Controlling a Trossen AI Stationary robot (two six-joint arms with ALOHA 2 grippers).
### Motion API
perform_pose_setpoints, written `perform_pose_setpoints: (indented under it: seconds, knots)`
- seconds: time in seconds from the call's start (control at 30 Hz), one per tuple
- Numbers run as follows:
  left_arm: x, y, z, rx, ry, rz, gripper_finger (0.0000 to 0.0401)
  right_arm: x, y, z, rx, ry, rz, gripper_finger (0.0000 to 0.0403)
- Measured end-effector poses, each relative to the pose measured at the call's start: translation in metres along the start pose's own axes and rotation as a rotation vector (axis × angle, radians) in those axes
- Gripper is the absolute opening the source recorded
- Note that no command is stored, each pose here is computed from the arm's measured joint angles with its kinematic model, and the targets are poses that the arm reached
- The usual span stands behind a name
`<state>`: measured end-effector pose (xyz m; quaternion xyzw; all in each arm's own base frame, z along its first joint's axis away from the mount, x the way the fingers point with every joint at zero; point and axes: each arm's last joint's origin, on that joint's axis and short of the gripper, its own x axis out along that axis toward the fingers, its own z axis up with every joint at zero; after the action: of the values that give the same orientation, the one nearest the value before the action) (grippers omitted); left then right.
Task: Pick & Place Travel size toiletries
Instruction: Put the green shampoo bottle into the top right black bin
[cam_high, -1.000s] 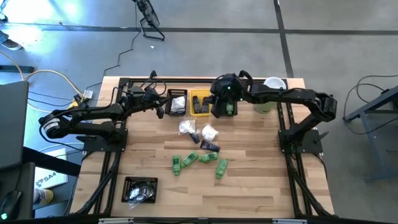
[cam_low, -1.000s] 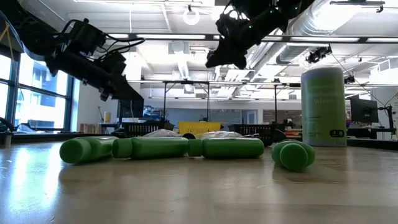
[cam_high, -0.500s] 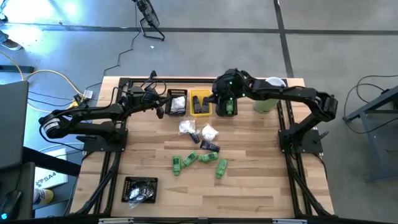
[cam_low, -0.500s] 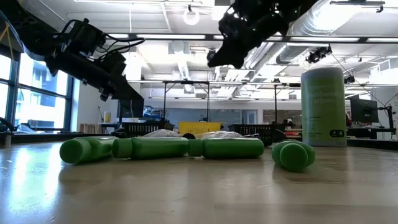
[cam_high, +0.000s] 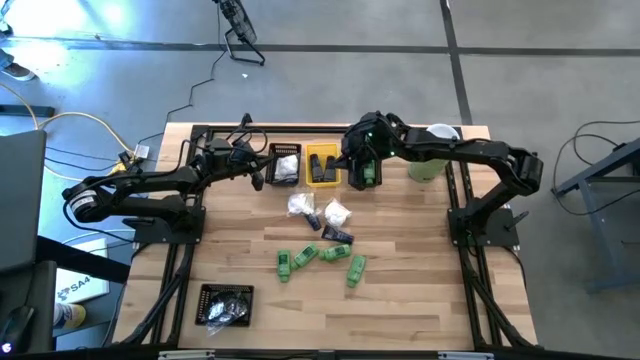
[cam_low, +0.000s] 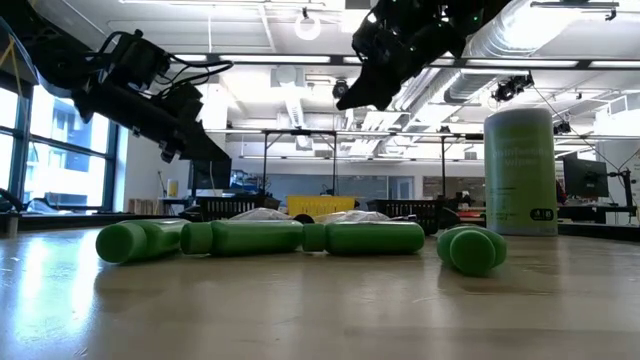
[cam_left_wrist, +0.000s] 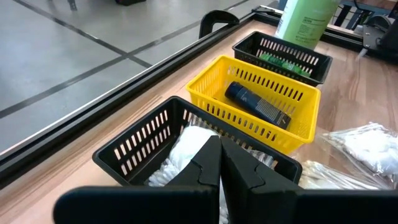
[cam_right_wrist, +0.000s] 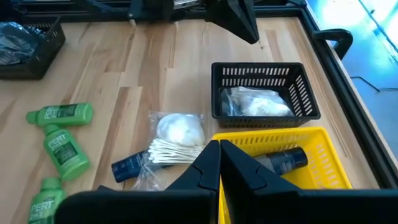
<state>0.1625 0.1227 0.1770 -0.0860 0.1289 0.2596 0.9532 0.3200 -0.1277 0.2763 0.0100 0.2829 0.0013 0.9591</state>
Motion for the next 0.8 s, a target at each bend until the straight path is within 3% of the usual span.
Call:
perform_pose_setpoints:
  seconds: [0.3,0.8]
  knots:
    - [0.0,0.0,0.0,0.0,0.0,0.0,0.0,-0.001,-0.002,0.0,-0.043,0.0,-0.007,0.0003]
    - [0.0,0.0,0.0,0.0,0.0,0.0,0.0,-0.011,-0.026,-0.005,0.026,-0.015,-0.025,0.0003]
